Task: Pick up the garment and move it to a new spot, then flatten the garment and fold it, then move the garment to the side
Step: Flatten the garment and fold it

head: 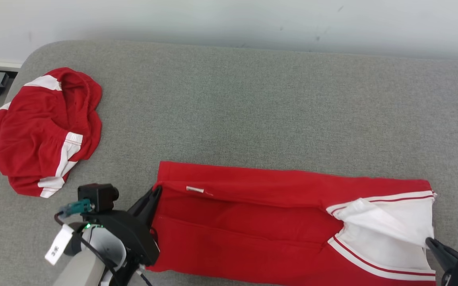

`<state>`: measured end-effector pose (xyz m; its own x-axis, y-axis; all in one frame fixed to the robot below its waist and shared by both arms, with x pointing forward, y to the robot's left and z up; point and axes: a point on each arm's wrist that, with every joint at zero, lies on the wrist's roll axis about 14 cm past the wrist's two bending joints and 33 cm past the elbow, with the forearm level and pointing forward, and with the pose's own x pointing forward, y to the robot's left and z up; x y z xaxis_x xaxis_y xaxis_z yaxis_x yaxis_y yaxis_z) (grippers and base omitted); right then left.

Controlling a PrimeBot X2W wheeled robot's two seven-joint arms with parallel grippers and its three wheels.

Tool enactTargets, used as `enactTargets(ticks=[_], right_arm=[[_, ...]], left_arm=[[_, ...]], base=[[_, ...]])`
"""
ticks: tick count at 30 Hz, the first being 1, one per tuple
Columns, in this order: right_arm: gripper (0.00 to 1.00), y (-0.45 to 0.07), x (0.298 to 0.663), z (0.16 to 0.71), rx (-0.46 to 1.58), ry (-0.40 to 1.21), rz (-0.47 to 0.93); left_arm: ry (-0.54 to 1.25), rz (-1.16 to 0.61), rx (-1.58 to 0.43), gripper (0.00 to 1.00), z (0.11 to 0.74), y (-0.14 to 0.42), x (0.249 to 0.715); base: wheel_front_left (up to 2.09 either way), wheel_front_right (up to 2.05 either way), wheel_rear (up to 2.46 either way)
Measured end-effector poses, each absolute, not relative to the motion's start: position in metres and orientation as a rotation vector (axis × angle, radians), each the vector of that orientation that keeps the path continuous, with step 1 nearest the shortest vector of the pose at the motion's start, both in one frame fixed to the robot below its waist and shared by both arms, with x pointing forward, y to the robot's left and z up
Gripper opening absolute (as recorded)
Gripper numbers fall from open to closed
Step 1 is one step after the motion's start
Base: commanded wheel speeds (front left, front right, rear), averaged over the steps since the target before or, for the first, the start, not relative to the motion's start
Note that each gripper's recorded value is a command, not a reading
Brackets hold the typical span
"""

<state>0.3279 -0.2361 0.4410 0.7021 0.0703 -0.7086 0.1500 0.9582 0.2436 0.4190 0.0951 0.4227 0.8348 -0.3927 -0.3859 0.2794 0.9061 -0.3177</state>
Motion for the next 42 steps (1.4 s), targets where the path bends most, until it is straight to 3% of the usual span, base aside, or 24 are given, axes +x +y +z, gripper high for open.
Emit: enactTargets(ticks=[5, 24, 26, 29, 30, 31, 33, 34, 35, 36, 42], right_arm=[[0.00, -0.242, 0.322, 0.443, 0.294, 0.797, -0.067], [0.00, -0.228, 0.291, 0.416, 0.371, 0.934, -0.086], [0.00, -0.225, 0.289, 0.413, 0.381, 0.947, -0.085], [0.00, -0.224, 0.287, 0.411, 0.386, 0.960, -0.083], [0.00, -0.224, 0.287, 0.410, 0.387, 0.961, -0.084], [0.00, -0.224, 0.287, 0.410, 0.389, 0.963, -0.088], [0.00, -0.223, 0.285, 0.409, 0.391, 0.974, -0.086], [0.04, -0.222, 0.284, 0.408, 0.394, 0.979, -0.083], [0.49, -0.221, 0.284, 0.407, 0.397, 0.984, -0.082], [1.00, -0.221, 0.283, 0.406, 0.401, 0.987, -0.084], [1.00, -0.222, 0.283, 0.406, 0.409, 0.985, -0.092]], left_arm=[[0.479, -0.356, -0.267, 0.07, 0.416, 0.095, 0.412], [0.525, -0.338, -0.269, 0.09, 0.398, 0.101, 0.402], [0.527, -0.336, -0.269, 0.16, 0.398, 0.101, 0.402], [0.530, -0.335, -0.268, 0.36, 0.397, 0.102, 0.402], [0.530, -0.335, -0.268, 0.49, 0.397, 0.102, 0.402], [0.531, -0.335, -0.268, 0.84, 0.397, 0.102, 0.402], [0.535, -0.337, -0.267, 0.85, 0.396, 0.101, 0.401], [0.536, -0.337, -0.267, 0.88, 0.396, 0.101, 0.401], [0.538, -0.335, -0.266, 1.00, 0.395, 0.101, 0.401], [0.549, -0.332, -0.263, 1.00, 0.393, 0.102, 0.399], [0.553, -0.303, -0.254, 1.00, 0.392, 0.110, 0.399]], base=[[0.00, 0.00, 0.00], [0.00, 0.00, 0.00], [0.00, 0.00, 0.00], [0.00, 0.00, 0.00], [0.00, 0.00, 0.00], [0.00, 0.00, 0.00], [0.00, 0.00, 0.00], [0.00, 0.00, 0.00], [0.00, 0.00, 0.00], [0.00, 0.00, 0.00], [0.00, 0.00, 0.00]])
